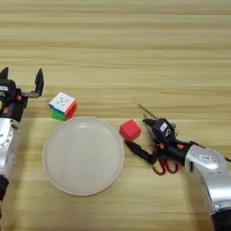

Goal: Move the objects on the table

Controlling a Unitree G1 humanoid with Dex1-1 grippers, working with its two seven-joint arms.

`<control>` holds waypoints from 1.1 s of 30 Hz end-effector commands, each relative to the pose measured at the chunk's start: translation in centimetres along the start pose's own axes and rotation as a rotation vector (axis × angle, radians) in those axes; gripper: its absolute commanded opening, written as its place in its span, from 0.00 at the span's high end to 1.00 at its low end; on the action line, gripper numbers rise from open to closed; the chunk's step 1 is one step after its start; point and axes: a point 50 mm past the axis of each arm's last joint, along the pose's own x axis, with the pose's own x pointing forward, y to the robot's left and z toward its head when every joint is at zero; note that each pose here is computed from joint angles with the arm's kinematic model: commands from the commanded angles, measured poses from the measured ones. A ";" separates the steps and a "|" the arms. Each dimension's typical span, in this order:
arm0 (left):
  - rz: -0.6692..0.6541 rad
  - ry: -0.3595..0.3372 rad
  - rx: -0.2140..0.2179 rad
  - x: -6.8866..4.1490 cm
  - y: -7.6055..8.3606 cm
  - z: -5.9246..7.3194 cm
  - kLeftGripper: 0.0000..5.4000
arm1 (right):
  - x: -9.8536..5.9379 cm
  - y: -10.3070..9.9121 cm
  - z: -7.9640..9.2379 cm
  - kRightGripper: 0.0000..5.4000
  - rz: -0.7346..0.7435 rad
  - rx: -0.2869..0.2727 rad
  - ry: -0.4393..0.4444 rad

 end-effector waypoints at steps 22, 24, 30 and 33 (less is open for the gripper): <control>-0.010 0.006 0.009 0.2 -0.1 -0.2 0.00 | 0.7 0.0 0.7 0.56 -0.002 -0.010 -0.038; -0.011 0.006 0.009 0.2 -0.1 -0.2 0.00 | 0.7 0.0 0.8 0.56 -0.002 -0.012 -0.042; -0.014 0.003 0.010 0.2 -0.1 -0.2 0.00 | 0.5 -0.3 2.7 0.56 0.002 -0.050 -0.096; -0.025 0.000 0.012 0.3 -0.2 -0.1 0.00 | 0.4 -0.5 4.0 0.56 0.009 -0.068 -0.132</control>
